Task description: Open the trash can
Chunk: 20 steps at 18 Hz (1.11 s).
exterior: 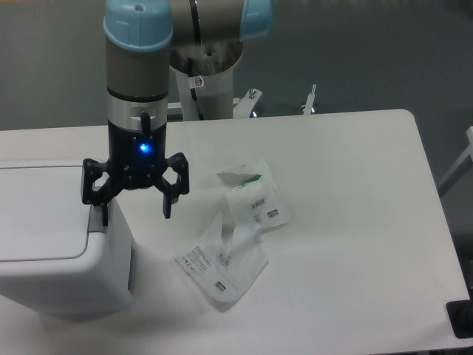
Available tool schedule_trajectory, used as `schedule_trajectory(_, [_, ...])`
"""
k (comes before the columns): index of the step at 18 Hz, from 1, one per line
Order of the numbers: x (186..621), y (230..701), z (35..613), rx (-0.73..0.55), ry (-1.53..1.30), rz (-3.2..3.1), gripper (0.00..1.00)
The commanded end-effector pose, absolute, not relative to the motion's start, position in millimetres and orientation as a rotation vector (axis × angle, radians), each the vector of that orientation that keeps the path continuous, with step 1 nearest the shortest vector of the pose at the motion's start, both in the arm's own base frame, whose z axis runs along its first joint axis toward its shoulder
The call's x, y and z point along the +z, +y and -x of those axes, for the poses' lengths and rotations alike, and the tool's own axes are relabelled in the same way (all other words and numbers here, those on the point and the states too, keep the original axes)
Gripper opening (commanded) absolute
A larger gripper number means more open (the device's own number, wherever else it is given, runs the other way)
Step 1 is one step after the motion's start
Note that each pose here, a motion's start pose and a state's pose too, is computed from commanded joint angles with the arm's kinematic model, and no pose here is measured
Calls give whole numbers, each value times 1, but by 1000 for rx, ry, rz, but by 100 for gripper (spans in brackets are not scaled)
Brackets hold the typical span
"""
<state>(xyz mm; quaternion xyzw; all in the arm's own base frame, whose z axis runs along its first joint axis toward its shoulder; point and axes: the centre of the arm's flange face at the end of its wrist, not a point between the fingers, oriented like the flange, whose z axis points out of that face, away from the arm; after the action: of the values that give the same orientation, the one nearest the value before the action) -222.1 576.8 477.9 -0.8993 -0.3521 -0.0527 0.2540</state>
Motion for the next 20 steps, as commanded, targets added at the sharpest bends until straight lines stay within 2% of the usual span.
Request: schedule_trajectory(20, [476, 574, 224, -138, -961, 2445, 100])
